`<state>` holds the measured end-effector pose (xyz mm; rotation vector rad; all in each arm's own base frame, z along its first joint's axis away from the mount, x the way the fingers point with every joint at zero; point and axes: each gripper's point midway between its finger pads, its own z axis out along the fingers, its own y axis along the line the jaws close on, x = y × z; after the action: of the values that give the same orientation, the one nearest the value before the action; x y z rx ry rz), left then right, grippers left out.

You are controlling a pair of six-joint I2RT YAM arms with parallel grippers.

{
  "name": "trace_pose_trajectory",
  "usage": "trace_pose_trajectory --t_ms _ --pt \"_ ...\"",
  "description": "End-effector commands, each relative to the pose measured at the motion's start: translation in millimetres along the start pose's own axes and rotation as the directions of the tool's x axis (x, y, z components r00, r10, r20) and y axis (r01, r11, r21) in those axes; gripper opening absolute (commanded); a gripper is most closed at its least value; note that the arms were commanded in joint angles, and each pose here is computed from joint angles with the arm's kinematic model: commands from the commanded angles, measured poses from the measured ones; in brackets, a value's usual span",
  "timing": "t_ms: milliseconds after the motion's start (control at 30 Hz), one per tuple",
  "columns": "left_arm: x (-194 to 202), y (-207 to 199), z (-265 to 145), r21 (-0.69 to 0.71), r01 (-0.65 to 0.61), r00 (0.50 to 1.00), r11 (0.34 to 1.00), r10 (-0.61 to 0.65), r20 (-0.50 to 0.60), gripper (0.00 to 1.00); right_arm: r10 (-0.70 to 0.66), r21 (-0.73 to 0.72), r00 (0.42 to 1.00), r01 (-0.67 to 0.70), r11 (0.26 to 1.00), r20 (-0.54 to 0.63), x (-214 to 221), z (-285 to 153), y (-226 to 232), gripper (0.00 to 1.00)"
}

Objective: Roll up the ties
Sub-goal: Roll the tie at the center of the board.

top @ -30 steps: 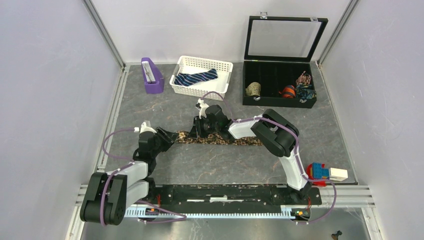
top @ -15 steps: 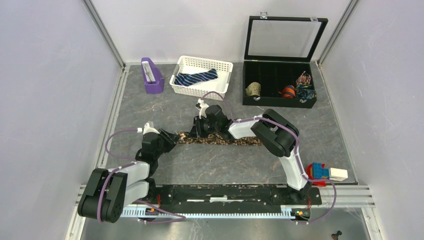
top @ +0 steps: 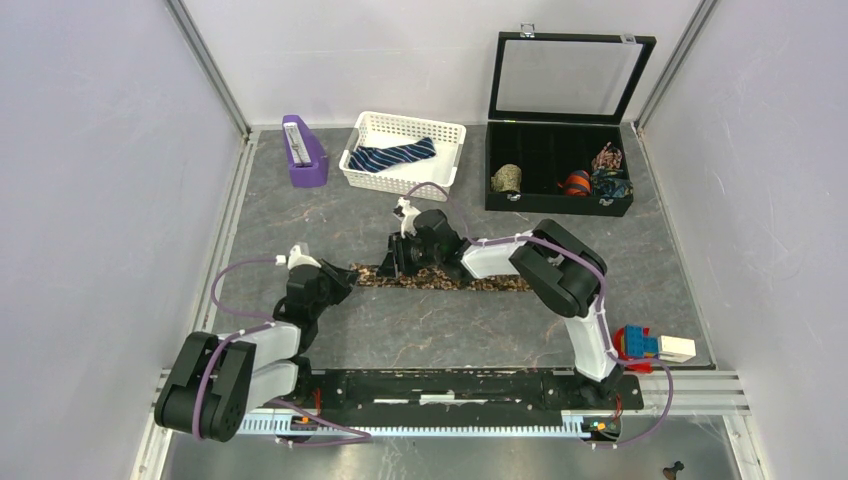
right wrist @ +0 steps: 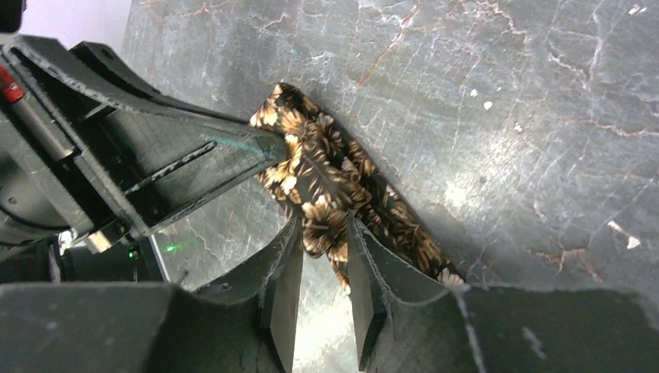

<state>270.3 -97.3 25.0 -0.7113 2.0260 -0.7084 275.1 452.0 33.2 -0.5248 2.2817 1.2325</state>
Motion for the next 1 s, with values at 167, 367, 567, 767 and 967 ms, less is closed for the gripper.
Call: trace_pose_trajectory --t_ms 167,367,567,767,967 --pt "-12.3 -9.0 -0.3 0.037 -0.101 0.994 0.994 0.098 0.054 0.03 -0.071 -0.047 0.996 0.074 0.996 0.05 -22.1 -34.2 34.5 0.49" --pt "-14.8 -18.8 -4.2 0.077 -0.135 0.99 0.988 0.131 0.06 0.02 -0.082 -0.039 0.99 0.087 0.995 0.116 -39.5 -34.7 40.2 0.42" --pt "-19.3 -26.1 -8.9 0.087 -0.169 0.984 0.982 0.163 0.069 0.02 -0.075 -0.067 0.99 0.083 0.994 0.117 -40.7 -15.5 50.4 0.36" --pt "-21.0 -33.5 -11.5 0.096 -0.185 0.982 0.978 0.18 0.065 0.02 -0.054 -0.064 0.993 0.061 0.996 0.104 -35.8 4.9 40.8 0.33" --pt "-26.1 -41.5 -17.2 0.101 -0.211 0.976 0.972 0.205 0.073 0.02 -0.031 -0.066 0.997 0.036 0.997 0.075 -23.1 20.4 31.0 0.32"
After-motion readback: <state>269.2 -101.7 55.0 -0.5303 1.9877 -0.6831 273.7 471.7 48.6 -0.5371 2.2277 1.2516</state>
